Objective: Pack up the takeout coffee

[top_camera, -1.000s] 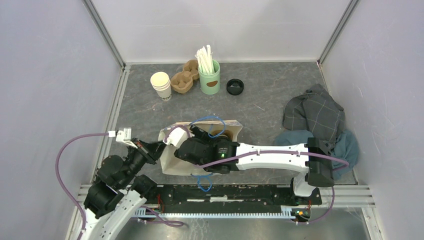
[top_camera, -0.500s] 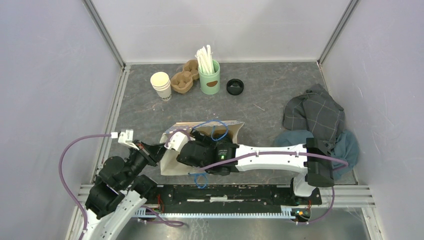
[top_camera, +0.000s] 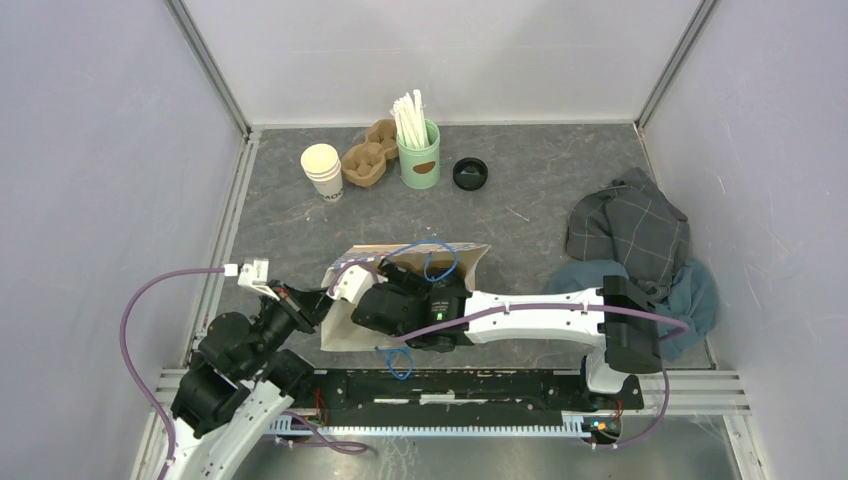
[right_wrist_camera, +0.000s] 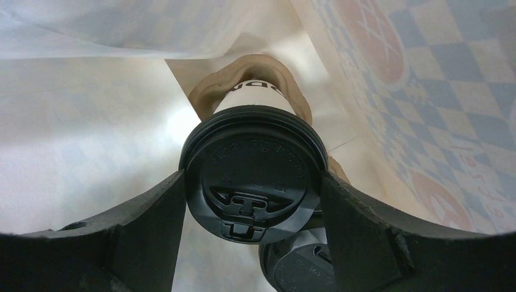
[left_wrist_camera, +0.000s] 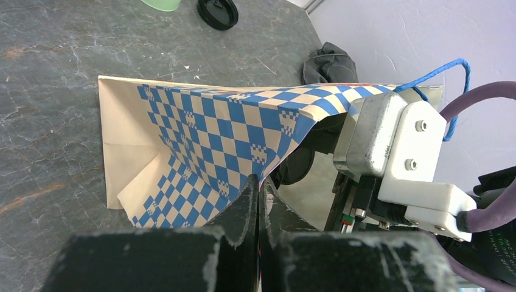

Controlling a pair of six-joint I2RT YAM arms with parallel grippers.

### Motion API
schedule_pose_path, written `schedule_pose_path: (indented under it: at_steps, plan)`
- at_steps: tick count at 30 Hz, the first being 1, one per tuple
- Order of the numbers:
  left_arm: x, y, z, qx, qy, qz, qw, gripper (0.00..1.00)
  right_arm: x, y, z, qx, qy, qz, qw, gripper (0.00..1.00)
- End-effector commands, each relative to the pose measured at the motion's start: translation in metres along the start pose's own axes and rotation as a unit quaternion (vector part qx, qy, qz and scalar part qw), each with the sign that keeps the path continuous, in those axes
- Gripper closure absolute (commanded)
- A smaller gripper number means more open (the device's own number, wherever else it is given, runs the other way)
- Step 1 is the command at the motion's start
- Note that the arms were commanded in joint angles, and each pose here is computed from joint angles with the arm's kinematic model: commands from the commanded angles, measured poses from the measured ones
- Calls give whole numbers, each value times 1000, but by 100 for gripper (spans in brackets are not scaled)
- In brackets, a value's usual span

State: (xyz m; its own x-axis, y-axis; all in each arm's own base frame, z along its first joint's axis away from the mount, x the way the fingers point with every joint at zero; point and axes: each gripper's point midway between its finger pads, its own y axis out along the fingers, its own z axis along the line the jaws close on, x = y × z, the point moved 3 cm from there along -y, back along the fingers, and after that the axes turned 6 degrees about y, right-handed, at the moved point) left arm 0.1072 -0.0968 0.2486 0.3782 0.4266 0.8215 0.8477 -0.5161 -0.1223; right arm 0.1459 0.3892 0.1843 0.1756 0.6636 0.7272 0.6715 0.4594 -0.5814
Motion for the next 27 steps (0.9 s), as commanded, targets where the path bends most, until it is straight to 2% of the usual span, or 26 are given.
schedule_pose_path:
  at_steps: [1,11,15,22,27]
  plan:
    - [-2,0,-2,-8,-7,7,1000,98,17,4,-7,-17,14,-23,999,36]
    - [-1,-2,-5,-10,-10,11,1000,98,5,19,-6,-7,-2,1,1000,36]
    - [15,-1,-6,14,-6,1,1000,98,2,23,-2,11,-12,21,1000,37]
    - [26,11,-8,53,2,30,998,98,-1,32,8,67,-4,53,996,36]
    - [40,15,-5,91,3,22,996,98,-16,46,17,108,0,97,989,36]
